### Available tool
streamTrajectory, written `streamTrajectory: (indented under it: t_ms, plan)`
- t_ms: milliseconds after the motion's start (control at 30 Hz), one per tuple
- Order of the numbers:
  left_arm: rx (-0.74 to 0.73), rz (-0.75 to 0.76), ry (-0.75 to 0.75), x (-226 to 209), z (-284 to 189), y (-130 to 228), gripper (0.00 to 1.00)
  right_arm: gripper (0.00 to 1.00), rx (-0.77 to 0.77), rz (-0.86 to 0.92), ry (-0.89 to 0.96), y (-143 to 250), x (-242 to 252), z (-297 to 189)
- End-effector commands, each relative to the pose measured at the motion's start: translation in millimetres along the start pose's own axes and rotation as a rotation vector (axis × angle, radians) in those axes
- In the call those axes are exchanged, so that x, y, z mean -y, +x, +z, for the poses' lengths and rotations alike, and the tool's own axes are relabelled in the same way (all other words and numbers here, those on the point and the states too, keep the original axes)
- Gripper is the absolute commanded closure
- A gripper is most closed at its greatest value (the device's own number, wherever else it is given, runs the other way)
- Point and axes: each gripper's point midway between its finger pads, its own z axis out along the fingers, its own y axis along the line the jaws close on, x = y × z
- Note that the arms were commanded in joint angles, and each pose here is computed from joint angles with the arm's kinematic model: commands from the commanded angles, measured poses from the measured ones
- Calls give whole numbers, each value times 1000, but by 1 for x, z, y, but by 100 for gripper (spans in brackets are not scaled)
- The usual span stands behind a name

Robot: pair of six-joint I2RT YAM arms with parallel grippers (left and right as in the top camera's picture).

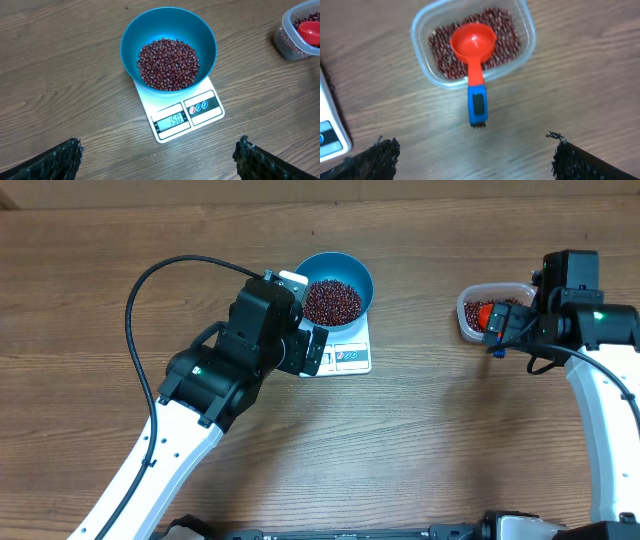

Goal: Scoop item into bowl and weigh 150g on scale

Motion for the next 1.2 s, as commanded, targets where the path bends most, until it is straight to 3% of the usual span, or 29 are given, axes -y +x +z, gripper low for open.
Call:
streamTrajectory:
  t_ms: [0,1067,1167]
  plan:
    - [32,14,12,1,-9,-9,0,0,61,11,-25,-15,-3,-7]
    - [34,12,13,1,-9,-10,0,0,72,12,-27,-18,-3,-8]
    - [25,-94,33,5,-8,-8,1,0,72,12,-27,-18,-3,-8]
